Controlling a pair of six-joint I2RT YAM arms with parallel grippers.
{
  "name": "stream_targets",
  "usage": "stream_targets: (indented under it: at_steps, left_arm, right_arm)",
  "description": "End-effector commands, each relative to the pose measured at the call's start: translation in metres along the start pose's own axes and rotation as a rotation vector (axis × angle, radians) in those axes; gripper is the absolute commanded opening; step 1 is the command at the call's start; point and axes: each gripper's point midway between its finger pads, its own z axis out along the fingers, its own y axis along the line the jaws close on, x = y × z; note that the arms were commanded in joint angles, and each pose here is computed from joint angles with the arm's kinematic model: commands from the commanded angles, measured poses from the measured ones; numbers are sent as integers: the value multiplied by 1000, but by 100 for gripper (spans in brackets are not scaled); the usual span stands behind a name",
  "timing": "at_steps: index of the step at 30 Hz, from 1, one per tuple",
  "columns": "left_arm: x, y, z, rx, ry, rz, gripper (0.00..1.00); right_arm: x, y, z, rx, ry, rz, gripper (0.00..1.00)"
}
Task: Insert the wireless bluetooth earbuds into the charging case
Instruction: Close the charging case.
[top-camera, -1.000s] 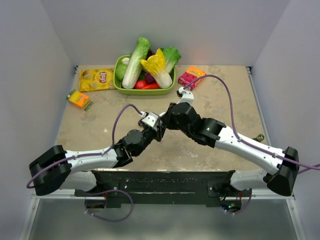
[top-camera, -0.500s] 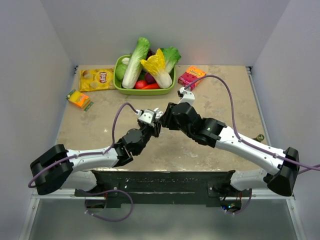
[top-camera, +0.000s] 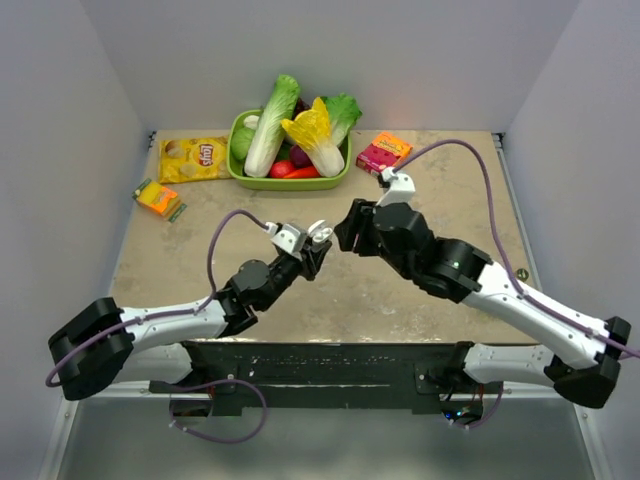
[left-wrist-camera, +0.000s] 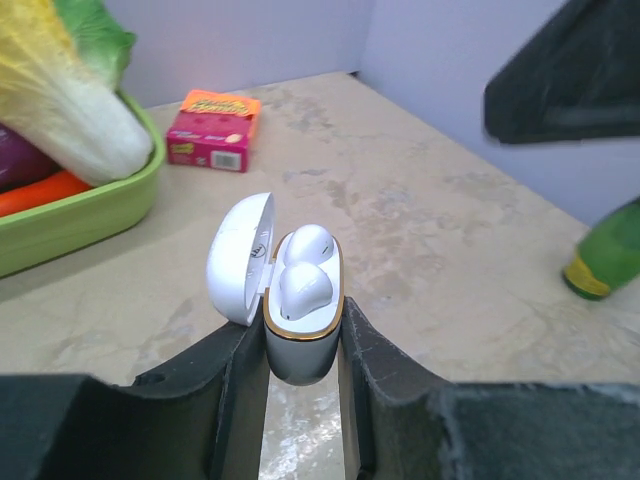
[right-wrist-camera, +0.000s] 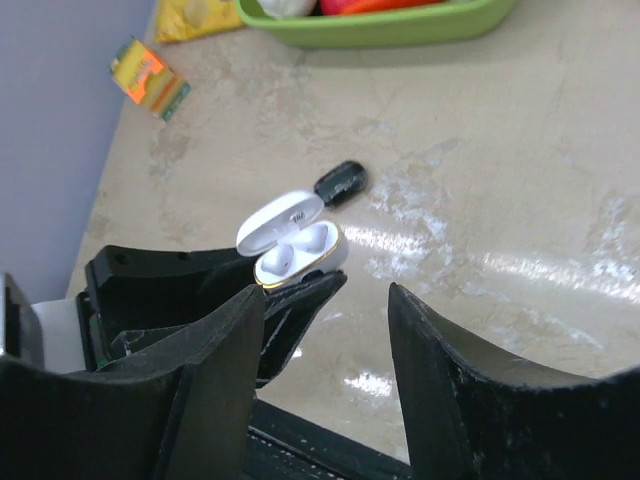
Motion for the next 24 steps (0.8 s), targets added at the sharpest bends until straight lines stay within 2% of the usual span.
stream_targets:
  at_steps: [1, 4, 10, 15, 24]
  left_arm:
    - [-45, -47, -22, 375, -144, -92, 0]
    - [-53, -73, -43, 567, -165, -99, 0]
    - [-57, -104, -75, 810, -161, -50, 0]
    - [-52, -112, -86, 886, -128, -9, 0]
    - [-46, -111, -89, 891, -100, 9, 0]
  right_arm:
    - [-53, -9, -39, 1, -152, -126, 57]
    - [-53, -15, -50, -17, -158, -196, 57]
    - [-43, -14, -61, -108, -141, -272, 60]
    - [-39, -15, -57, -105, -131, -303, 64]
    - [-10, 4, -34, -172, -13, -368, 61]
